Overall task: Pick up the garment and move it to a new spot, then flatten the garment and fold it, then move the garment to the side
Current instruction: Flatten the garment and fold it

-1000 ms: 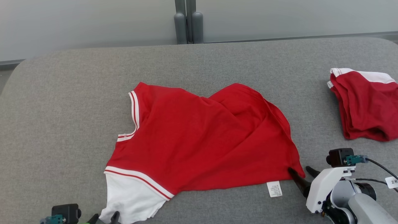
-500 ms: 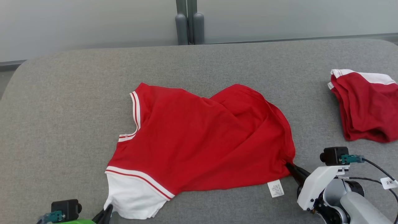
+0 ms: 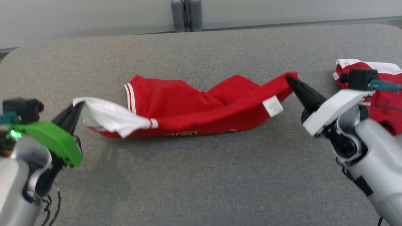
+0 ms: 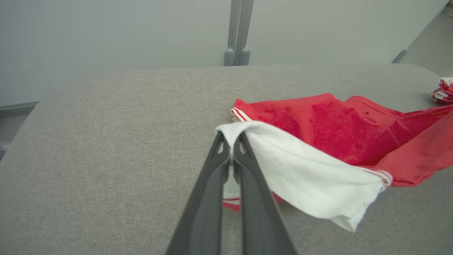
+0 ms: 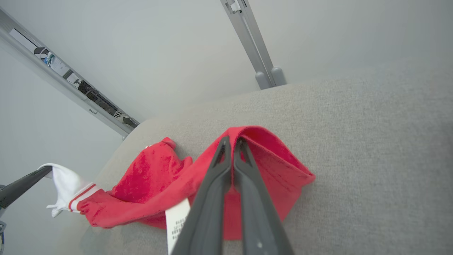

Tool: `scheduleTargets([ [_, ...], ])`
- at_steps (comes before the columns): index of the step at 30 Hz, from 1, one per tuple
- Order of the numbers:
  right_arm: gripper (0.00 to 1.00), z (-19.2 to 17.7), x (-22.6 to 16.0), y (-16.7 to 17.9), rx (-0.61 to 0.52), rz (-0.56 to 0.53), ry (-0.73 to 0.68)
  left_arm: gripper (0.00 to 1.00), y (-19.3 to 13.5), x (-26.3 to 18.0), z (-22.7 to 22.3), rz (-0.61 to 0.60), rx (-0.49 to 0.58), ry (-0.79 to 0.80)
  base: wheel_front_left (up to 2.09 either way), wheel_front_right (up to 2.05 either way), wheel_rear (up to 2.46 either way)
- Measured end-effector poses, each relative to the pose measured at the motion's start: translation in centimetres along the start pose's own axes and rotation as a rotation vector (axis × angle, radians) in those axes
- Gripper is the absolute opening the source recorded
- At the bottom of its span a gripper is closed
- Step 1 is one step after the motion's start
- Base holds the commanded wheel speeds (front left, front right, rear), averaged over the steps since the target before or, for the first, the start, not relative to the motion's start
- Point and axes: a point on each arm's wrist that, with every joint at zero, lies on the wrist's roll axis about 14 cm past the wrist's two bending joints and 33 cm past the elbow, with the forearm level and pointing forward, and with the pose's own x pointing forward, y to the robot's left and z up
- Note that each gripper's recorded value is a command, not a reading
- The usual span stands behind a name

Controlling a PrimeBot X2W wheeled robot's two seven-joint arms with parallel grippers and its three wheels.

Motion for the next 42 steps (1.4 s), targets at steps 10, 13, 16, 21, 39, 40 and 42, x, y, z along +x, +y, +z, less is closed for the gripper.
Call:
scheduleTargets([
  [10, 0.00, 12.7, 9.2, 0.6, -0.105, 0.073, -0.259, 0.00, 1.8, 9.6, 13.9, 0.014, 0.228, -0.162, 0.00, 0.00, 0.00],
  [13, 0.00, 16.3, 11.2, 1.2, -0.116, 0.096, -0.358, 0.00, 2.5, 11.5, 17.8, 0.048, 0.278, -0.230, 0.00, 0.00, 0.00],
  [16, 0.00, 19.8, 12.8, 2.0, -0.132, 0.121, -0.454, 0.00, 3.0, 13.0, 21.7, 0.070, 0.305, -0.312, 0.00, 0.00, 0.00],
  [21, 0.00, 24.1, 14.1, 2.5, -0.166, 0.133, -0.567, 0.00, 3.1, 14.2, 27.5, 0.098, 0.328, -0.452, 0.00, 0.00, 0.00],
  [39, 0.00, 17.9, 15.1, 0.8, -0.226, 0.098, -0.311, 0.00, 2.0, 15.7, 24.0, 0.043, 0.239, -0.332, 0.00, 0.00, 0.00],
  [40, 0.00, 15.9, 15.0, 0.4, -0.229, 0.091, -0.247, 0.00, 2.2, 15.8, 21.9, 0.040, 0.244, -0.274, 0.00, 0.00, 0.00],
  [42, 0.00, 12.4, 14.3, -0.3, -0.202, 0.078, -0.136, 0.00, 2.3, 15.2, 18.4, 0.023, 0.232, -0.196, 0.00, 0.00, 0.00],
])
